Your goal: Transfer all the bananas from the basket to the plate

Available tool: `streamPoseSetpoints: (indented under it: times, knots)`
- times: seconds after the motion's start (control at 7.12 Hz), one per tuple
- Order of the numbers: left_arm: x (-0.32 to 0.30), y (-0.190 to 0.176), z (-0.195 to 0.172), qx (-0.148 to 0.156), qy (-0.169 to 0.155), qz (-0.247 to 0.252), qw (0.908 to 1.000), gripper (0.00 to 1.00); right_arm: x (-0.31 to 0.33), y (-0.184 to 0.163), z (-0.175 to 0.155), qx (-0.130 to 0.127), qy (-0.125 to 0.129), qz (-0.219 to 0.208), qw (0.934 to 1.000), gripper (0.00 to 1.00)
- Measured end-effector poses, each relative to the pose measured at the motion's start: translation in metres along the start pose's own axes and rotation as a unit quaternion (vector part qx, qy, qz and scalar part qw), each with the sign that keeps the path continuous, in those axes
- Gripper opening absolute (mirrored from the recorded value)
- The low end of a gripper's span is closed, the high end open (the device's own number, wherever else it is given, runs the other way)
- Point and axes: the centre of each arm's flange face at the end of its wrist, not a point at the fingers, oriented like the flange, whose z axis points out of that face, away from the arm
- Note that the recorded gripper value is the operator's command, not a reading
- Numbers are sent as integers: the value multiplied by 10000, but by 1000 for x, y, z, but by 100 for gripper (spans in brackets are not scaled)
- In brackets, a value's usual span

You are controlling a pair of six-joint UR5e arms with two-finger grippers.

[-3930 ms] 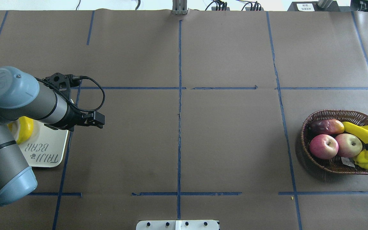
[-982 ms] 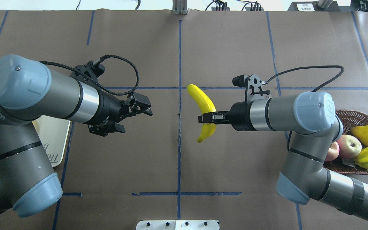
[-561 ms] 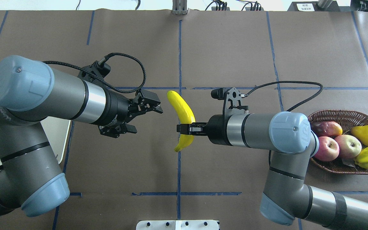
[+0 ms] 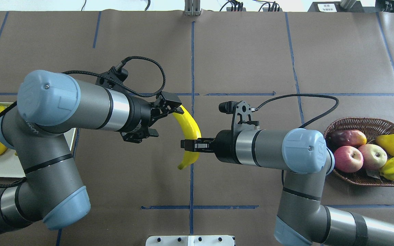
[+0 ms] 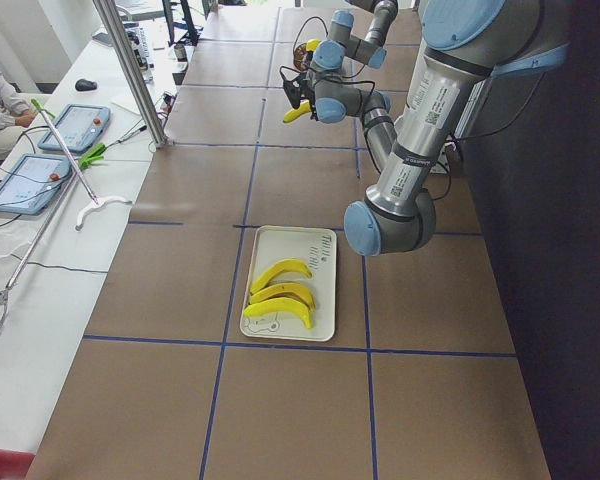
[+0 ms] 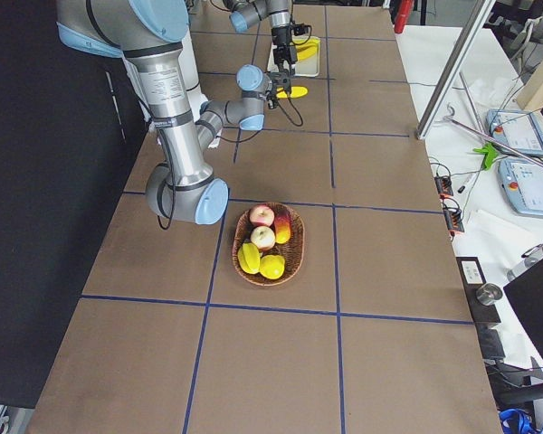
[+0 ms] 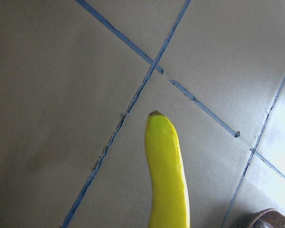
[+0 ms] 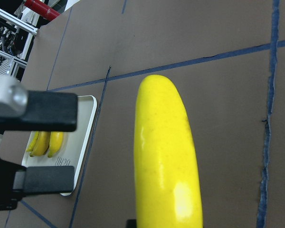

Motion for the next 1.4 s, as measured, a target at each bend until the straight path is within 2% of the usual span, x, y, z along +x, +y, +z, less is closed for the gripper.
streamPoseSetpoints:
  times: [0.56, 0.7, 0.84, 1.12, 1.4]
  knots:
    - [6, 4, 22, 84, -55, -149, 9998, 99, -13, 6, 5, 13, -92, 13, 10000, 2]
    - [9, 8, 26, 114, -28, -149, 9998, 86, -15, 10, 7, 27, -102, 9, 9999, 2]
    - [11, 11, 30, 118, -24, -201, 9997, 80, -17, 11, 8, 32, -112, 8, 9999, 2]
    - [10, 13, 35, 138, -46, -412, 9990, 79, -19, 12, 9, 32, -125, 7, 9999, 2]
    - [9, 14, 37, 166, -50, -462, 9988, 66, -19, 13, 9, 29, -129, 5, 9999, 2]
